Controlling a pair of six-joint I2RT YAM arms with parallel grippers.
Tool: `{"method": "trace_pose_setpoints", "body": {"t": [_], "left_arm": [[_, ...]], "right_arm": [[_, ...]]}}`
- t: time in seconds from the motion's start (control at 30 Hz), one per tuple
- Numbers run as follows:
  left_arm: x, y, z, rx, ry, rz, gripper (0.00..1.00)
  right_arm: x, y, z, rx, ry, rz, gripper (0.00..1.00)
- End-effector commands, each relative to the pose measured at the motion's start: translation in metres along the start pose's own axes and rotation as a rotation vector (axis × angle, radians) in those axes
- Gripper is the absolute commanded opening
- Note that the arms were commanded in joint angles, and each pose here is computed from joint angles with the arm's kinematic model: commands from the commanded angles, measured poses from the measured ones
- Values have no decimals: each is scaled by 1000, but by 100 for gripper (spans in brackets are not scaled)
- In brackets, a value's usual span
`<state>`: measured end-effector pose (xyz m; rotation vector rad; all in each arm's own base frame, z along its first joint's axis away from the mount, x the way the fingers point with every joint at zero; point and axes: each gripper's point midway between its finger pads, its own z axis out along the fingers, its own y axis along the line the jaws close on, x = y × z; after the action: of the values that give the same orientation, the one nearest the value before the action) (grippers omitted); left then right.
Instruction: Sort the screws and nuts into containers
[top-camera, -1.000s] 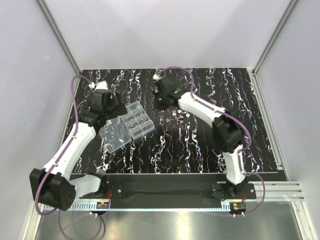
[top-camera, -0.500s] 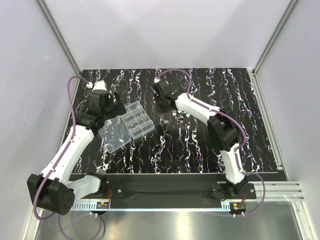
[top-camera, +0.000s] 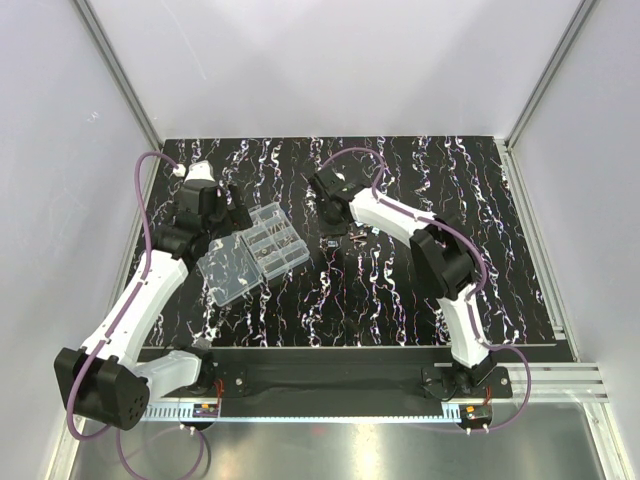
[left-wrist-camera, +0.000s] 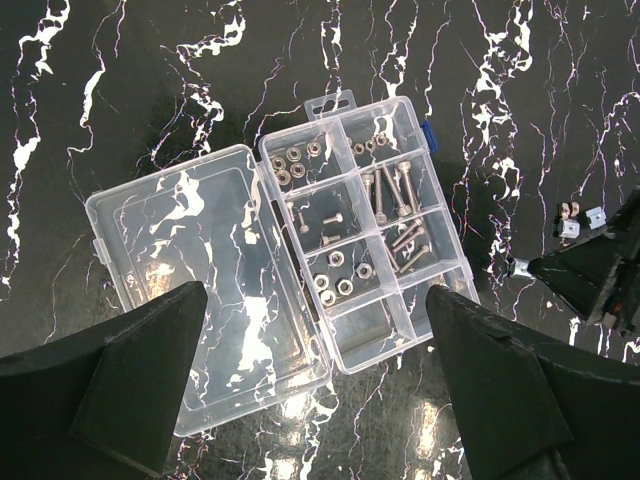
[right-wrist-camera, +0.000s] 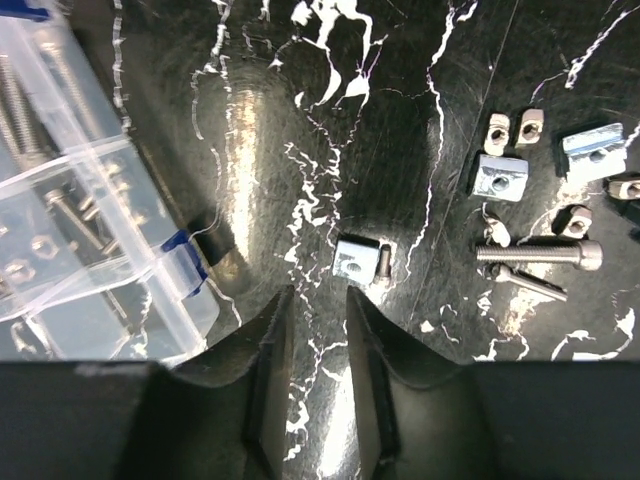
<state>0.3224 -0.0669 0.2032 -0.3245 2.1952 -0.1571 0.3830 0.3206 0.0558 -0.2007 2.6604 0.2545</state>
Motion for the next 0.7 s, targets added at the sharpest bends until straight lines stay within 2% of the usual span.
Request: {"method": "trace_pose_setpoints", "body": {"t": [0.0,0.1,0.67], "left_arm": [[-7,0,-2,12,-35,3,99],[-6,1,-1,7,-32,4,99],[-4,1,2,1,-24,5,99]], "right_arm": [[-3,-3,7,27,8,27,37],[-1,-10,12,72,19,30,42],[9,-11,29,79,47,37,42]]}}
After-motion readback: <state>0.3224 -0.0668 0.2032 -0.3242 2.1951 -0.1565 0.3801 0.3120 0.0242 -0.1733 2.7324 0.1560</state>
